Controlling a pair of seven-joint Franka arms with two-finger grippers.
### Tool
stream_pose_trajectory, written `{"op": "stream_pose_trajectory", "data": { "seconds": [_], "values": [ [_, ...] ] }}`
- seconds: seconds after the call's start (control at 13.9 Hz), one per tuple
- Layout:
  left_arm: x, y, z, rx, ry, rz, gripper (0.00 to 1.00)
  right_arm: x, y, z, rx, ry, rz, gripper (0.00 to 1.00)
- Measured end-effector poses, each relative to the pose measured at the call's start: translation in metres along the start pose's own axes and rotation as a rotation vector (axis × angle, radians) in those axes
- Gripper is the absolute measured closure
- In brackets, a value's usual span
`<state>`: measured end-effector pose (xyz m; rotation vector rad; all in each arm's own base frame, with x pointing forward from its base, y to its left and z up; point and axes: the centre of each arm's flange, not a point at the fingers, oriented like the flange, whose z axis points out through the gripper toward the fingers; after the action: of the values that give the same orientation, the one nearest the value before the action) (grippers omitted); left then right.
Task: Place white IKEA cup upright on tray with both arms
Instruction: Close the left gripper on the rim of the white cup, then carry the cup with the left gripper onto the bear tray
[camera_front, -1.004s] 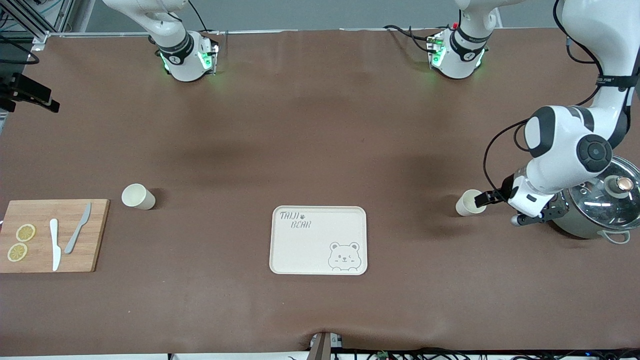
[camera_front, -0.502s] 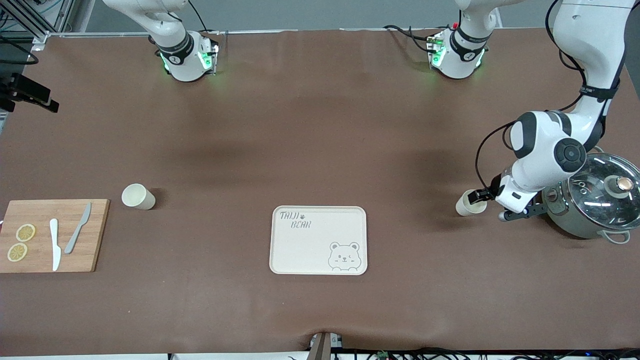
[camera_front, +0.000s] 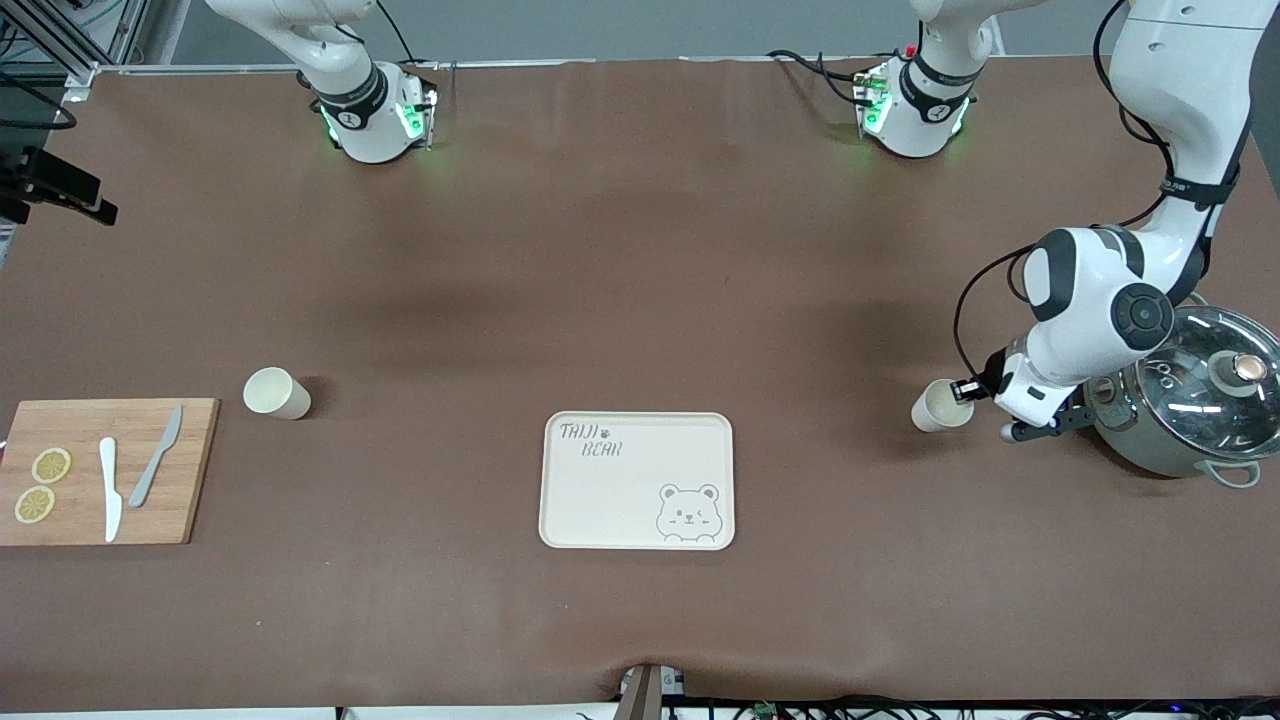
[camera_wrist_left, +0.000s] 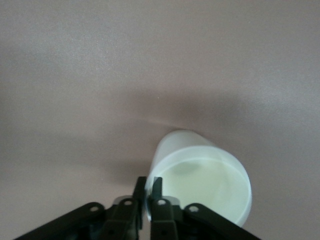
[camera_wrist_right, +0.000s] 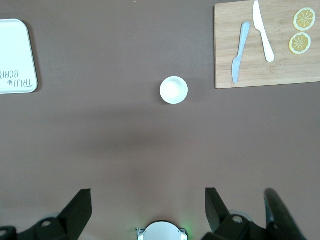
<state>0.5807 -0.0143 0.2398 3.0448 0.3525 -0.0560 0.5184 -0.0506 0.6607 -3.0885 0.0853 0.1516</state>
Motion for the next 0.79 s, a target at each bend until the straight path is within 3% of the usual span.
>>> {"op": "stream_pose_trajectory", "data": {
  "seconds": [0.36, 0.79],
  "values": [
    [0.011, 0.022, -0.019, -0.014, 0.042, 0.006, 0.97, 0.0, 0.001, 0.0, 0.0, -0.001, 0.001, 0.0],
    [0.023, 0.092, -0.062, -0.036, 0.082, -0.007, 0.97, 0.0, 0.002, 0.0, 0.0, -0.001, 0.004, 0.0]
  ]
}}
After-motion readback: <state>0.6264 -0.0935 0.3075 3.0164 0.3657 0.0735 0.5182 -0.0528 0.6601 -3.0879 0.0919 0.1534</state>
